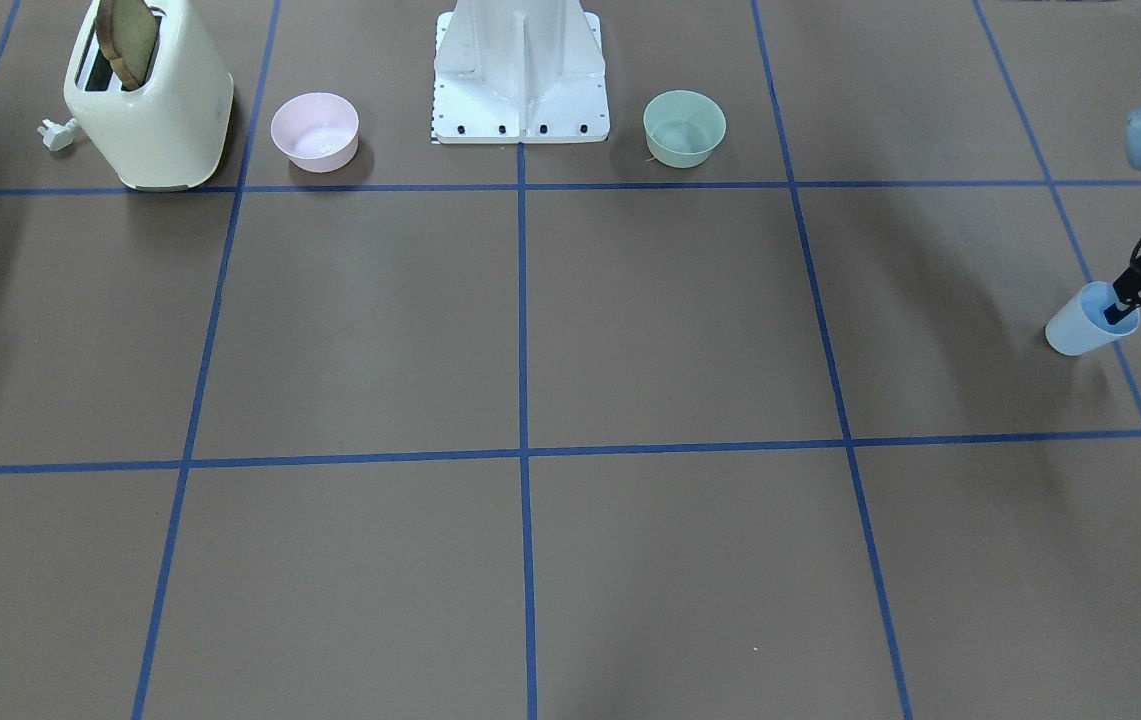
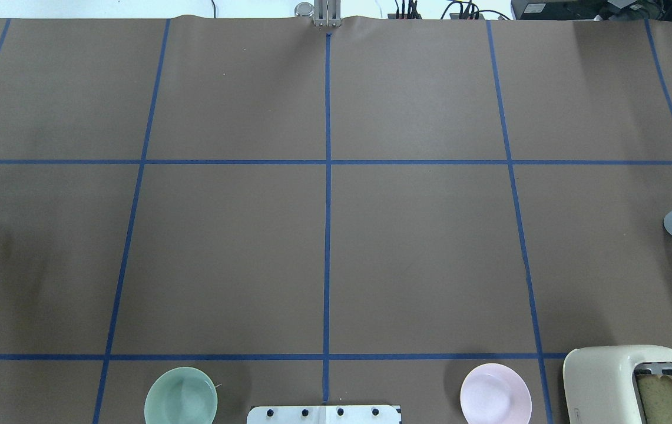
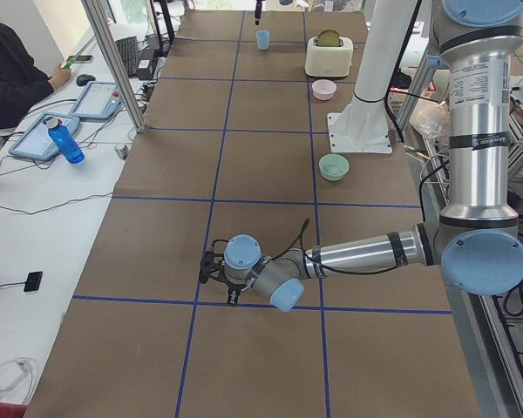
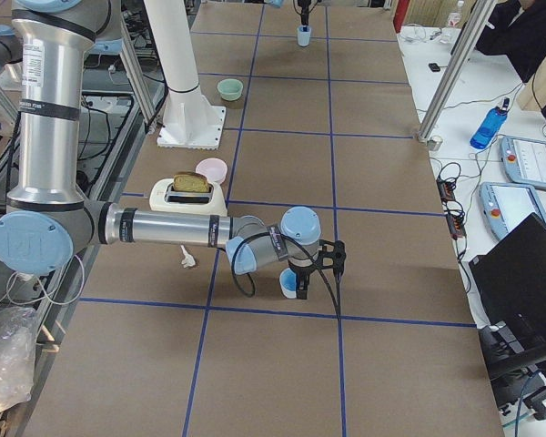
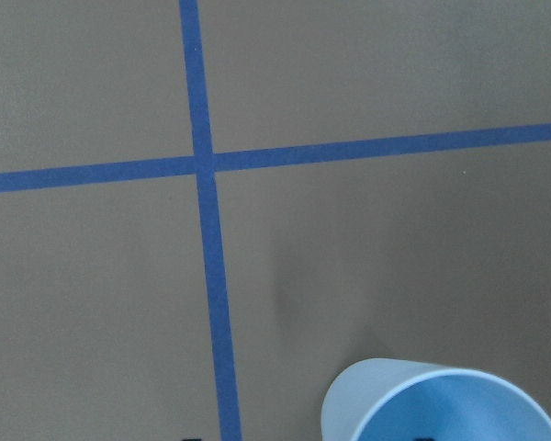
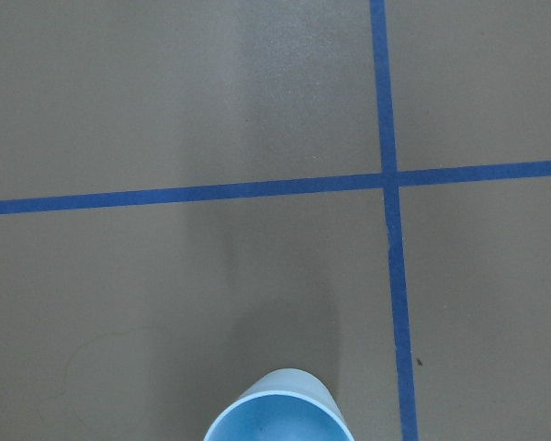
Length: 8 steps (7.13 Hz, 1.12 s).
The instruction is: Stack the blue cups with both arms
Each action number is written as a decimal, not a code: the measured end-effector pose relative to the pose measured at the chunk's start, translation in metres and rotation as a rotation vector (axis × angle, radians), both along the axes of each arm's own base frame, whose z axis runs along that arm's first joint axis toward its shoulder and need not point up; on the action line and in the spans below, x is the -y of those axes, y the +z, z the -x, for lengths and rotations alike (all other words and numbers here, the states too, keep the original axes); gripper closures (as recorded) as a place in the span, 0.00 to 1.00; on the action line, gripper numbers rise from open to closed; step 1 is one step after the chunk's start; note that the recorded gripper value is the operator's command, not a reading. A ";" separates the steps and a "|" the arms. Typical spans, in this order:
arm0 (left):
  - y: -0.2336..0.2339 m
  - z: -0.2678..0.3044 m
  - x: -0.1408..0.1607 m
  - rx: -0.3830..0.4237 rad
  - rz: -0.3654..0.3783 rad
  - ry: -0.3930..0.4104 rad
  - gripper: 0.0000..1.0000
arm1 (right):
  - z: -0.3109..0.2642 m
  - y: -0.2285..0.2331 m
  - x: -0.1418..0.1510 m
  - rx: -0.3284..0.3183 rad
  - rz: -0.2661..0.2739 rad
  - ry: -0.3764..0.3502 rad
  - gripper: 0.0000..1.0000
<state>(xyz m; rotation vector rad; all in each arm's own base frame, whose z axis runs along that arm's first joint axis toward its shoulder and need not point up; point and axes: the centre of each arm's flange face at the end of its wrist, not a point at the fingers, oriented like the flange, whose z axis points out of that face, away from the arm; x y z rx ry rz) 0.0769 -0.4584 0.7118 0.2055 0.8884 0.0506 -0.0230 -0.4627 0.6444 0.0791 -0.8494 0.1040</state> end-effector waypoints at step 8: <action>-0.117 -0.021 0.035 -0.063 0.042 0.012 1.00 | 0.000 0.020 -0.004 -0.016 0.026 -0.009 0.00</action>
